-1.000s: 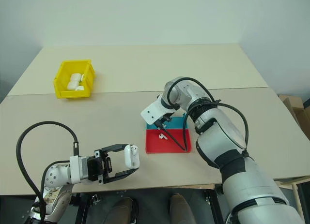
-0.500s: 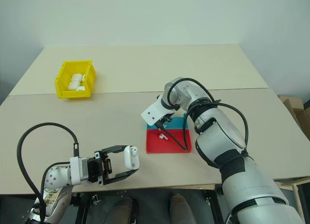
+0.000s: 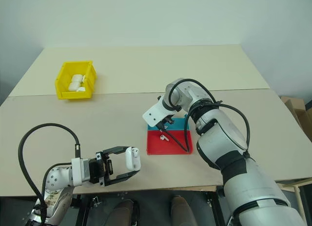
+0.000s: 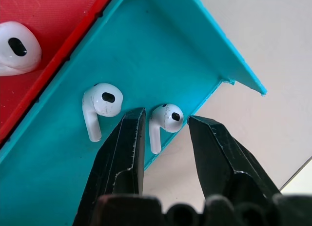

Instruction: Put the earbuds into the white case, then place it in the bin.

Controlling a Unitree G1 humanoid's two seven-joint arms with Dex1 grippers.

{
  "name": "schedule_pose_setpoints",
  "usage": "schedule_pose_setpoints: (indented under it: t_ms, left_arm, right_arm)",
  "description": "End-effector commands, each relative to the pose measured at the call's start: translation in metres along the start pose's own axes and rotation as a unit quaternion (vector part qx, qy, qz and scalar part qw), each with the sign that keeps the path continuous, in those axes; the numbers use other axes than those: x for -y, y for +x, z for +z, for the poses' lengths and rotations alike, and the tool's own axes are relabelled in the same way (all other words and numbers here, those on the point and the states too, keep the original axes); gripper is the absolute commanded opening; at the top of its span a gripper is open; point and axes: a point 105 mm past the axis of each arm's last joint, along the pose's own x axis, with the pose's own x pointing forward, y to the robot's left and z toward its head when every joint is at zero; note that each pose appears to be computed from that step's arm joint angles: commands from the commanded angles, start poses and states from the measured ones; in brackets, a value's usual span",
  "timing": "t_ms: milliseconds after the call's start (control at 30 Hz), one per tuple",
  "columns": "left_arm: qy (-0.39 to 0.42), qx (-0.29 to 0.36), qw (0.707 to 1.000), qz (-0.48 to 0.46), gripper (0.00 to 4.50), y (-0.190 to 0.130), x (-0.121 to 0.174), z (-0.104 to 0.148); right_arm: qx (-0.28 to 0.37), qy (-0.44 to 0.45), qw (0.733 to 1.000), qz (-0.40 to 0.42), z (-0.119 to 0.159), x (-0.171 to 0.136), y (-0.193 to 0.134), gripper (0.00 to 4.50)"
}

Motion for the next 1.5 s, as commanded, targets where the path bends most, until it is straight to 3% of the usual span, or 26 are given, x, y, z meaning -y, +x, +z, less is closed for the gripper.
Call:
schedule_pose_setpoints:
  t_ms: [33, 467, 600, 1067, 1133, 1267, 1400, 1500]
  left_arm:
    - [0.022, 0.012, 1.000, -0.001, 2.76, 0.001, 0.000, 0.007]
    - [0.026, 0.013, 1.000, 0.000, 2.76, 0.001, 0.001, 0.008]
    - [0.028, 0.014, 1.000, 0.000, 2.76, 0.001, 0.000, 0.009]
    - [0.029, 0.014, 0.999, -0.003, 2.76, 0.001, 0.000, 0.006]
    - [0.030, 0.014, 0.999, -0.004, 2.76, 0.001, -0.001, 0.006]
    - [0.031, 0.017, 0.999, -0.003, 2.76, 0.001, -0.002, 0.008]
    - [0.033, 0.026, 0.999, 0.004, 2.76, 0.004, -0.006, 0.010]
    - [0.036, 0.052, 0.997, 0.043, 2.76, 0.013, -0.022, 0.017]
  right_arm:
    - [-0.009, -0.011, 1.000, -0.001, -0.001, 0.002, -0.003, 1.84]
    - [-0.014, -0.018, 1.000, 0.000, -0.002, 0.002, -0.001, 1.84]
    - [-0.013, -0.019, 1.000, 0.000, -0.002, 0.001, -0.002, 0.97]
    - [-0.008, -0.022, 1.000, 0.001, -0.001, 0.001, -0.003, 0.97]
    - [-0.005, -0.021, 1.000, 0.003, 0.000, 0.000, -0.003, 0.71]
    - [0.000, -0.018, 1.000, -0.005, 0.001, 0.003, -0.004, 0.67]
    - [0.016, 0.002, 0.999, -0.047, 0.000, 0.015, -0.019, 0.67]
    - [0.051, 0.066, 0.986, -0.147, -0.004, 0.040, -0.056, 0.67]
